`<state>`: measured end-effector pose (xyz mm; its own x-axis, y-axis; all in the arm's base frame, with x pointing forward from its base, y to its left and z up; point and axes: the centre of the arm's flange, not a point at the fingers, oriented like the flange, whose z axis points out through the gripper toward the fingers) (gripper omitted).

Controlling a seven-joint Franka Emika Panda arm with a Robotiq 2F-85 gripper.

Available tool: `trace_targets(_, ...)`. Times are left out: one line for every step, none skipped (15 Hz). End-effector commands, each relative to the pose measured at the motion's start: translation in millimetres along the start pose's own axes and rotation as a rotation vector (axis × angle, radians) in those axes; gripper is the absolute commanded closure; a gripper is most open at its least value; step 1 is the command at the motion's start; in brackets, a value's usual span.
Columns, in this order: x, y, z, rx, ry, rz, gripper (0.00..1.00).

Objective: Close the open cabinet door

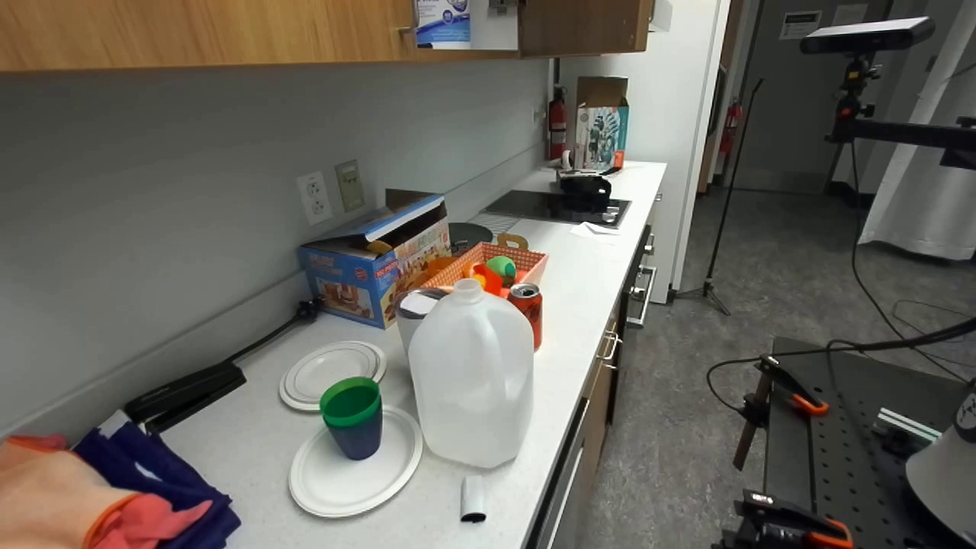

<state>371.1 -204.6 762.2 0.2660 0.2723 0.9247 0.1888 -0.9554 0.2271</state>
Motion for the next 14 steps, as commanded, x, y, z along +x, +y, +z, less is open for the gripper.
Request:
trace_targets(25, 14, 22, 0.020, 0.055, -0.032, 0.00)
trace_targets(26, 13, 27, 0.029, 0.061, -0.026, 0.00)
trace_targets(27, 13, 29, 0.035, 0.067, -0.021, 0.00)
trace_targets(29, 11, 31, 0.043, 0.072, -0.019, 0.00)
trace_targets(30, 10, 32, 0.048, 0.077, -0.019, 0.00)
trace_targets(32, 9, 35, 0.054, 0.085, -0.020, 0.00)
trace_targets(34, 8, 36, 0.065, 0.094, -0.022, 0.00)
trace_targets(36, 7, 37, 0.082, 0.107, -0.020, 0.00)
trace_targets(38, 5, 37, 0.102, 0.120, -0.012, 0.00)
trace_targets(40, 4, 38, 0.120, 0.132, 0.001, 0.00)
trace_targets(41, 4, 38, 0.130, 0.140, 0.009, 0.00)
trace_targets(41, 5, 39, 0.148, 0.149, 0.023, 0.00)
trace_targets(42, 6, 39, 0.165, 0.159, 0.038, 0.00)
trace_targets(42, 7, 38, 0.177, 0.164, 0.055, 0.00)
